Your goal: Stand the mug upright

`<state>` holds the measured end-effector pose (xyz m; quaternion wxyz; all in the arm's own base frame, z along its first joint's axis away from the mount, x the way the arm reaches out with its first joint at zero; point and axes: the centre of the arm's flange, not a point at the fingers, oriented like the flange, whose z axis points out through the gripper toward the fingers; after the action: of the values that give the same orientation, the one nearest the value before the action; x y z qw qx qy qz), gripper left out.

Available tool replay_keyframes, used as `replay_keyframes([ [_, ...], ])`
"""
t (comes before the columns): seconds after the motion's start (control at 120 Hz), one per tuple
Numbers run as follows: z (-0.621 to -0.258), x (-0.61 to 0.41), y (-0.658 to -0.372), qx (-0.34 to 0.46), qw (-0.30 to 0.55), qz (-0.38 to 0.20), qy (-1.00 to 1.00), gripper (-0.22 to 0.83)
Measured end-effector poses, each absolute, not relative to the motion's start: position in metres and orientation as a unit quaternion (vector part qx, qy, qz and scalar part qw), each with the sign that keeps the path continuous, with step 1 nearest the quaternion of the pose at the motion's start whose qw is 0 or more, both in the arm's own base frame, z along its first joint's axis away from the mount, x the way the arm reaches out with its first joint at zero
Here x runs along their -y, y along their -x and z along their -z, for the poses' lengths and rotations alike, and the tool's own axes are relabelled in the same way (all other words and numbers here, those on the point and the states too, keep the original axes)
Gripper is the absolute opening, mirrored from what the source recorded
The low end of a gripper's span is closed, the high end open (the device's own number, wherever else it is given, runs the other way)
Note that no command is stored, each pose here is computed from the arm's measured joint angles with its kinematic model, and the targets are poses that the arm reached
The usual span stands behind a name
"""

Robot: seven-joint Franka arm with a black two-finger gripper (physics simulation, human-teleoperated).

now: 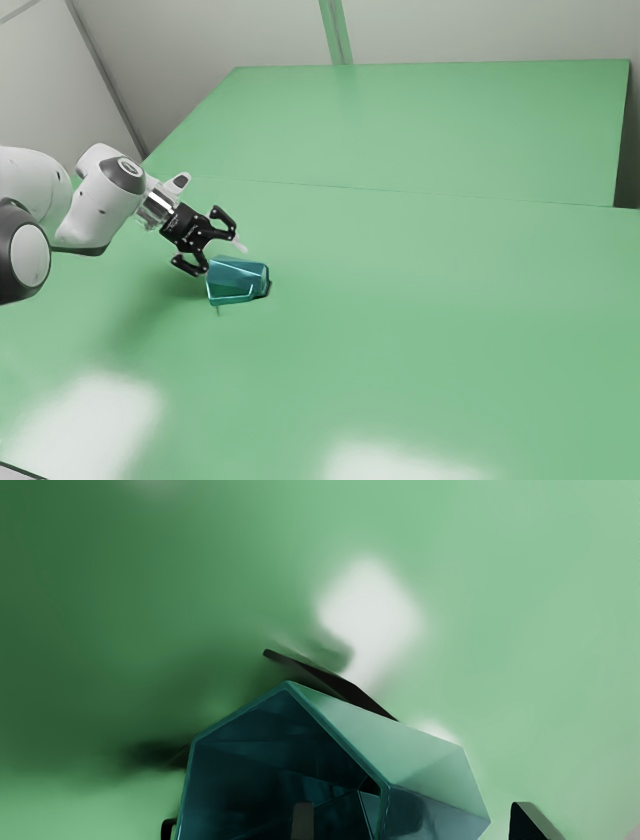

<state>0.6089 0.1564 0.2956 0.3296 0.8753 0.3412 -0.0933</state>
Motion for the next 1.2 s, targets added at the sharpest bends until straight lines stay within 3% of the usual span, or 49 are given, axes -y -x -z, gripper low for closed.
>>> replay_keyframes([
  [0.125, -0.298, -0.156, -0.61, -0.336, 0.327, 0.091, -0.879, 0.11],
  [0.55, -0.325, -0.133, -0.63, -0.306, 0.324, 0.06, -0.893, -0.12],
  [0.733, -0.33, -0.132, -0.633, -0.302, 0.319, 0.052, -0.897, -0.15],
  [0.817, -0.35, -0.118, -0.634, -0.274, 0.3, 0.044, -0.913, -0.16],
  [1.008, -0.394, -0.078, -0.629, -0.184, 0.19, 0.025, -0.964, -0.17],
  [1.2, -0.407, -0.042, -0.607, -0.115, 0.082, 0.012, -0.99, -0.17],
])
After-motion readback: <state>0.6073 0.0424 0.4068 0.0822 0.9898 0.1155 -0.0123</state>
